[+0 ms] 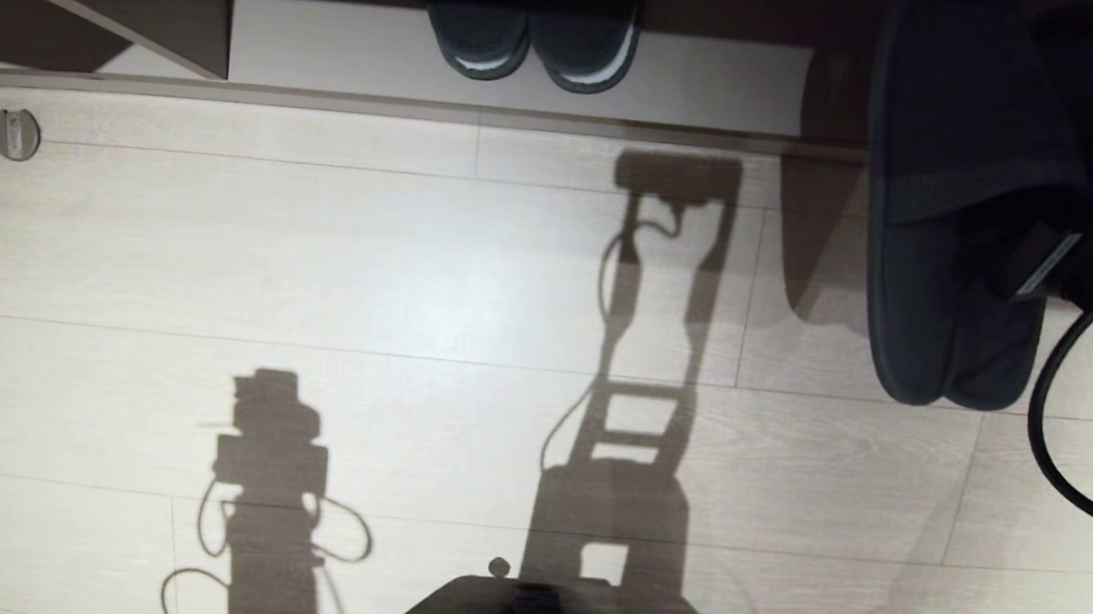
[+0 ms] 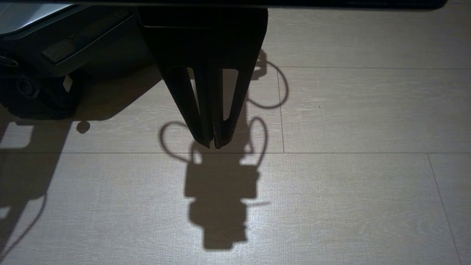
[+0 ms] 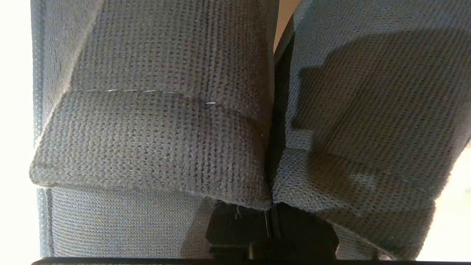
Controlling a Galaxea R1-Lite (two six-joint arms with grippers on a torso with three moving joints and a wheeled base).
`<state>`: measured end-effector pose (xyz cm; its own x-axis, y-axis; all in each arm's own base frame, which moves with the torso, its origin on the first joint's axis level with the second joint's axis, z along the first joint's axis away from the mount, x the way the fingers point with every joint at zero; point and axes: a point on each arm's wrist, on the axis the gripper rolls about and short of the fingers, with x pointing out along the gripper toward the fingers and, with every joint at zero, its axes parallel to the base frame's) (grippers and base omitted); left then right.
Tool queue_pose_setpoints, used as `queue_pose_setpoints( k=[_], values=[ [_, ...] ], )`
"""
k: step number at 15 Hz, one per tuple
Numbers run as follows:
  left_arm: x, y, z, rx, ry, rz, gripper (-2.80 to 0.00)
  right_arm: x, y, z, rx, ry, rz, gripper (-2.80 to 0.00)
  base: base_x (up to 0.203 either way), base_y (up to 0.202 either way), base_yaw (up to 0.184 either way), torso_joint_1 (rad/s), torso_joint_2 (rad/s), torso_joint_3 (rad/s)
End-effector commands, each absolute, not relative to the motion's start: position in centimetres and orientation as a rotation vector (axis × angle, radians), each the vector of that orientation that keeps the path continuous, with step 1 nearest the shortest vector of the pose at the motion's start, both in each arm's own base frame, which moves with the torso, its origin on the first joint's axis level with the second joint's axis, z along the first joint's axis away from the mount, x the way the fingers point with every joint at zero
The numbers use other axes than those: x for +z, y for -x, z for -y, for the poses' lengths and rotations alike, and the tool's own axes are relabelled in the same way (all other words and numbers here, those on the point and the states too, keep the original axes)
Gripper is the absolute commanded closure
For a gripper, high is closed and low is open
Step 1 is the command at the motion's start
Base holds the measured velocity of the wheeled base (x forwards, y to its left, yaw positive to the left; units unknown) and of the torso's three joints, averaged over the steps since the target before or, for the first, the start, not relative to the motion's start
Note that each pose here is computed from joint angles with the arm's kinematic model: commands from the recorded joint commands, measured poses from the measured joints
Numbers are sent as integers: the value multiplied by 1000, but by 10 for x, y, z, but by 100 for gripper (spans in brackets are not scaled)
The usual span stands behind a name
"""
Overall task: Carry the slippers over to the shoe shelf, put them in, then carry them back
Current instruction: Place the slippers into the shoe cabinet
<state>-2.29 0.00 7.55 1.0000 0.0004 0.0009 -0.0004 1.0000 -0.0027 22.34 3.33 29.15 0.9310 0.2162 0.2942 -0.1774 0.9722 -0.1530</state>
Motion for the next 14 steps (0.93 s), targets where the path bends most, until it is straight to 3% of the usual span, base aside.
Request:
queue_pose_setpoints(
  k=[1,14],
  values=[
    [75,23,0,1,3,2,0,292,-247,-35,195,134,315,0,0,0,0,0,0,0],
    [75,23,0,1,5,2,0,345,-325,-16,228,197,537,0,0,0,0,0,0,0]
  ],
)
